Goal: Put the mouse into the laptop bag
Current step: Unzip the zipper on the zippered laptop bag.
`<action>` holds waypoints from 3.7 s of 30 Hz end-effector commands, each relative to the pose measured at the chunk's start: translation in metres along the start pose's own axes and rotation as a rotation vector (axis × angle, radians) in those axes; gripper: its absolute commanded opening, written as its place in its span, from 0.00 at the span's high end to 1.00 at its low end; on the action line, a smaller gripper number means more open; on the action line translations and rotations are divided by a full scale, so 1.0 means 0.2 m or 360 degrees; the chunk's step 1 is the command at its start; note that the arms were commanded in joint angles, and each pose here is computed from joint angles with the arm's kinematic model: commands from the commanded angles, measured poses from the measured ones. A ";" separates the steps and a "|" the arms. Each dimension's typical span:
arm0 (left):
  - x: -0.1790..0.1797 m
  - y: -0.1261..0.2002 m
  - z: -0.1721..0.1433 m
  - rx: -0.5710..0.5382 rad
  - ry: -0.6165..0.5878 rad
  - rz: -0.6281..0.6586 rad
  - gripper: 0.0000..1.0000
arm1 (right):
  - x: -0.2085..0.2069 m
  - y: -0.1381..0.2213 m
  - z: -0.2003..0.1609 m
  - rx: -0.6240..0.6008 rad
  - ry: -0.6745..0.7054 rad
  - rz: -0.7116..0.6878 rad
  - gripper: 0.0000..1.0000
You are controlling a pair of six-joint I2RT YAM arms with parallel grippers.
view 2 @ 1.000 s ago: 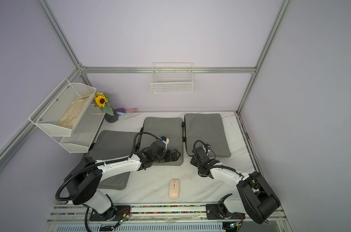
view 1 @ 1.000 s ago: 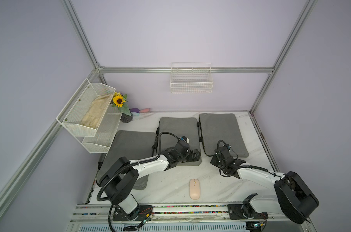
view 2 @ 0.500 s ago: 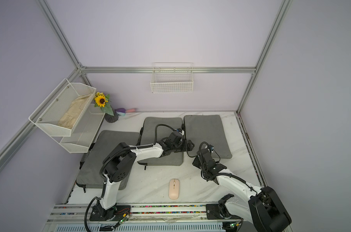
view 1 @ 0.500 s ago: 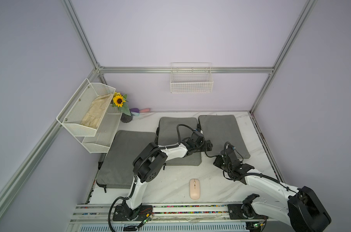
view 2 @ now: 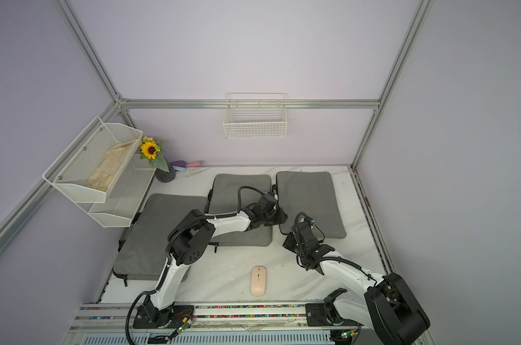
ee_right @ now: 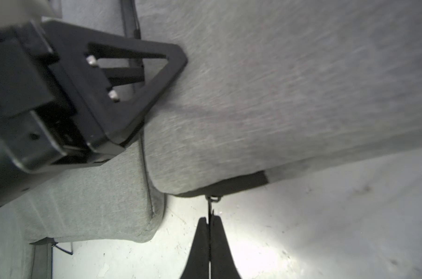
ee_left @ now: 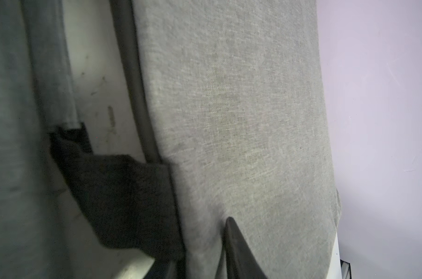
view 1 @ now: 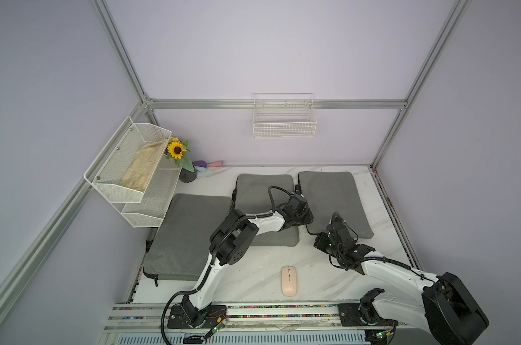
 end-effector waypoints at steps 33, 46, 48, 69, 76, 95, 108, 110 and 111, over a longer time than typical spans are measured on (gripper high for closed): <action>-0.14 0.21 0.29 -0.0491 -0.0031 -0.0098 0.08 | -0.28 0.22 0.12 -0.0180 -0.0713 -0.0371 1.00; -0.11 0.02 0.51 -0.0417 -0.0039 -0.0212 0.05 | -0.17 0.31 0.15 -0.0259 -0.0468 0.0004 1.00; -0.12 -0.05 0.52 -0.0370 -0.0052 -0.0259 0.05 | -0.18 0.30 0.14 -0.0235 -0.0489 -0.0013 1.00; -0.21 -0.36 0.31 -0.0256 -0.0015 -0.0369 0.95 | -0.24 0.23 0.06 -0.0143 -0.0411 0.0022 1.00; -0.31 -0.19 0.24 -0.0331 0.0026 -0.0390 1.00 | -0.24 0.14 0.04 -0.0036 -0.0452 0.0008 1.00; -0.28 0.24 -0.25 -0.0465 0.0131 -0.0234 0.25 | -0.24 0.13 0.17 -0.0238 -0.0508 -0.0142 1.00; -0.04 0.10 0.24 -0.0434 0.0113 -0.0004 0.14 | -0.34 0.29 0.15 -0.0378 -0.0649 -0.0224 1.00; 0.00 0.02 0.33 -0.0403 0.0111 -0.0047 0.14 | -0.33 0.29 0.15 -0.0360 -0.0650 -0.0209 1.00; 0.02 -0.02 0.36 -0.0388 0.0118 -0.0069 0.14 | -0.33 0.28 0.15 -0.0351 -0.0650 -0.0203 1.00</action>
Point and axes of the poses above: each gripper's point midway between its finger pads, its own y axis back along the fingers, its own x axis along the line the jaws close on, z = x × y, the point moved 9 cm from there along y, back along the fingers, and after that the axes turned 1 degree about -y, right-handed, at the moved point
